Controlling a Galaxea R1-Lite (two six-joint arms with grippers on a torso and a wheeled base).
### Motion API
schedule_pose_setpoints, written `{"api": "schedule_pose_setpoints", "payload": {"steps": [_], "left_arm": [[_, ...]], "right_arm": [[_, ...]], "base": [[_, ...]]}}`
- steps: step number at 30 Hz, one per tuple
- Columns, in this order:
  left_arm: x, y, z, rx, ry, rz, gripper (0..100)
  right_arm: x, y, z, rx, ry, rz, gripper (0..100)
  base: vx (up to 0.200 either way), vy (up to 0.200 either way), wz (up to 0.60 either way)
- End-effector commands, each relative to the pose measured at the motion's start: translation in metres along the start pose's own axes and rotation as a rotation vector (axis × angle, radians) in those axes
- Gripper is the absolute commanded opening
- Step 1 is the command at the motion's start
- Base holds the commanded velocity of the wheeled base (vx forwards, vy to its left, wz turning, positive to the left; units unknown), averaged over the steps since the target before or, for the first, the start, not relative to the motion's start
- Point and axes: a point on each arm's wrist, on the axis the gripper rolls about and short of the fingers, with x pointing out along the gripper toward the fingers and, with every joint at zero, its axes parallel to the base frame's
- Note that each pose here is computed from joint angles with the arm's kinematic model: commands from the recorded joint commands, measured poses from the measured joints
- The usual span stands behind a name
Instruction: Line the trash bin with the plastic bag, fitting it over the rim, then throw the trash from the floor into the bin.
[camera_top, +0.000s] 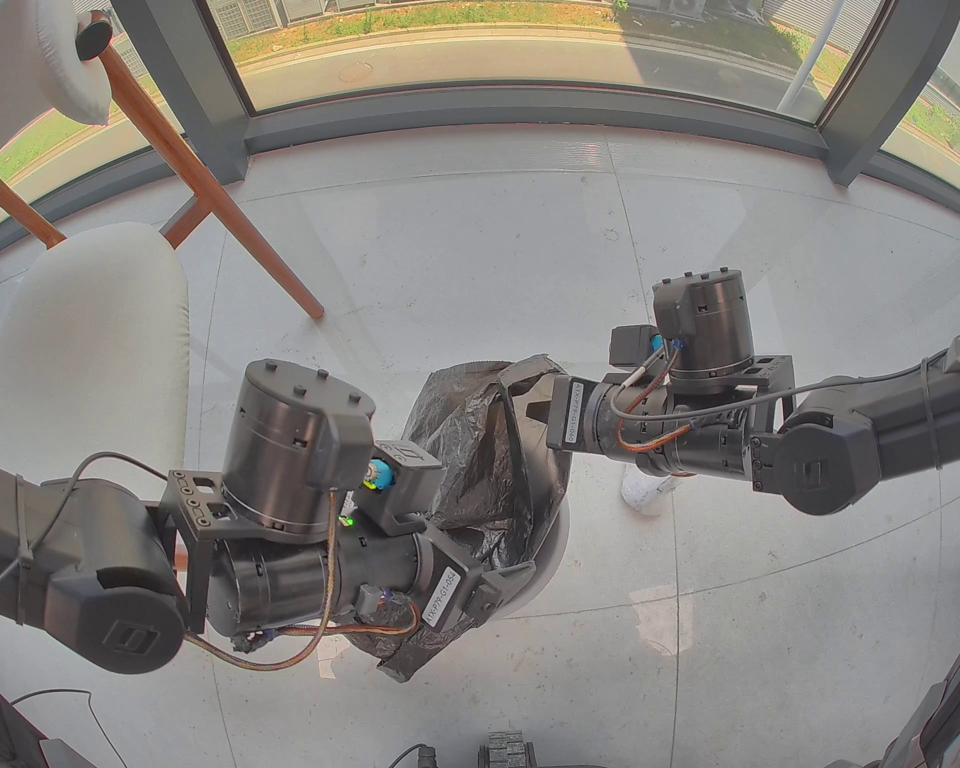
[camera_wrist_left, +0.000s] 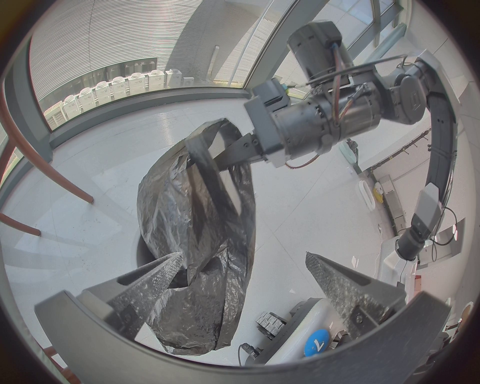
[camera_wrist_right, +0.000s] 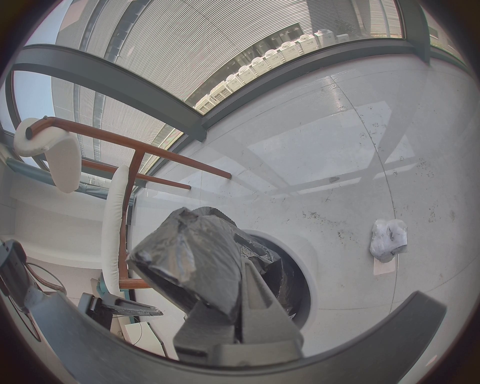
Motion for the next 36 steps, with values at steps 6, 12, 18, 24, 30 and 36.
{"api": "schedule_pose_setpoints", "payload": {"steps": [6, 12, 18, 24, 30, 36], "left_arm": [[0.034, -0.002, -0.003, 0.005, 0.056, 0.079, 100], [0.064, -0.002, 0.011, -0.054, 0.040, 0.175, 100], [0.091, -0.008, 0.021, -0.108, 0.020, 0.241, 100], [0.102, 0.002, 0.022, -0.150, 0.014, 0.295, 100], [0.097, 0.007, 0.024, -0.186, 0.000, 0.305, 100], [0.090, 0.020, 0.027, -0.208, -0.015, 0.334, 100]], "right_arm": [[-0.008, 0.007, 0.003, -0.004, -0.016, 0.019, 0], [-0.009, 0.012, 0.001, -0.010, -0.018, 0.023, 0], [-0.012, 0.016, 0.002, -0.014, -0.022, 0.034, 0], [-0.016, 0.020, 0.003, -0.017, -0.028, 0.045, 0], [-0.016, 0.019, 0.003, -0.015, -0.028, 0.043, 0], [-0.016, 0.019, 0.003, -0.016, -0.028, 0.043, 0]], "base": [[0.000, 0.000, 0.00], [0.000, 0.000, 0.00], [0.000, 0.000, 0.00], [0.000, 0.000, 0.00], [0.000, 0.000, 0.00], [0.000, 0.000, 0.00]]}}
